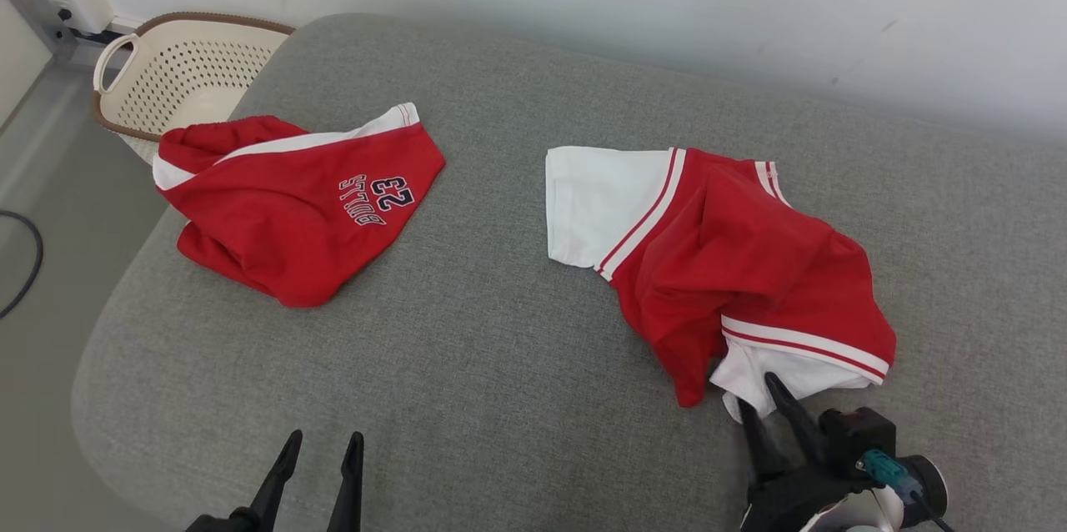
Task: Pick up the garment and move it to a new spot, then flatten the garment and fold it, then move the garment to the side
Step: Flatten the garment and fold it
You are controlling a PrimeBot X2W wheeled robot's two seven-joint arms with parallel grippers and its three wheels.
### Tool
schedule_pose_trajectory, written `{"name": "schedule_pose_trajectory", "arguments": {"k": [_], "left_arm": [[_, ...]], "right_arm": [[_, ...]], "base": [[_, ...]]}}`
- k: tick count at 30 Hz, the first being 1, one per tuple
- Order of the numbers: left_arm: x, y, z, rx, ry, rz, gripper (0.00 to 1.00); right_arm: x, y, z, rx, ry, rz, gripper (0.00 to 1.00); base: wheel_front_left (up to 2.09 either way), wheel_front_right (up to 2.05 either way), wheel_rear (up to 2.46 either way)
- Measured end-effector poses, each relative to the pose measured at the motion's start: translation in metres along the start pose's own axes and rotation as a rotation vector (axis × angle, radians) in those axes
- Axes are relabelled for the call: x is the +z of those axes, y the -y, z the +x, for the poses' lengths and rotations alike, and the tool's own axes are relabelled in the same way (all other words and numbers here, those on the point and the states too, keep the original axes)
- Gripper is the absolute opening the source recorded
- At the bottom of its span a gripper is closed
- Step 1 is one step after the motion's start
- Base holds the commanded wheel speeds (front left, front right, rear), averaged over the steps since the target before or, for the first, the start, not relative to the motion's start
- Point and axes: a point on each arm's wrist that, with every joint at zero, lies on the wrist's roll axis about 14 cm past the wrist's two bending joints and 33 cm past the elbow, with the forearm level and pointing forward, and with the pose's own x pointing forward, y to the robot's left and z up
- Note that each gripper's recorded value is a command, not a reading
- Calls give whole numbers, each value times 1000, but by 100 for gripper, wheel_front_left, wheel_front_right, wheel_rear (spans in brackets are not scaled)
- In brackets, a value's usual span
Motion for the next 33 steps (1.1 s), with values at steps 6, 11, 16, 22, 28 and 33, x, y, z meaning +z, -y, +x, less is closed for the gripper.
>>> {"name": "schedule_pose_trajectory", "arguments": {"k": [6,11,16,22,28,33], "left_arm": [[1,5,4,-11,7,-23,100],[0,19,9,-51,5,-37,100],[-2,41,14,-121,3,-53,100],[-3,64,15,-189,1,-68,100],[-7,84,15,-253,-14,-78,100],[-7,99,16,-294,-15,-92,100]], "right_arm": [[44,55,-5,-145,127,-43,0],[79,128,-41,-294,187,-198,0],[105,182,-80,-391,173,-374,0],[102,220,-120,-476,100,-434,0],[45,226,-157,-515,-63,-350,100],[26,217,-177,-553,-77,-270,100]], "base": [[0,0,0],[0,0,0],[0,0,0],[0,0,0],[0,0,0],[0,0,0]]}}
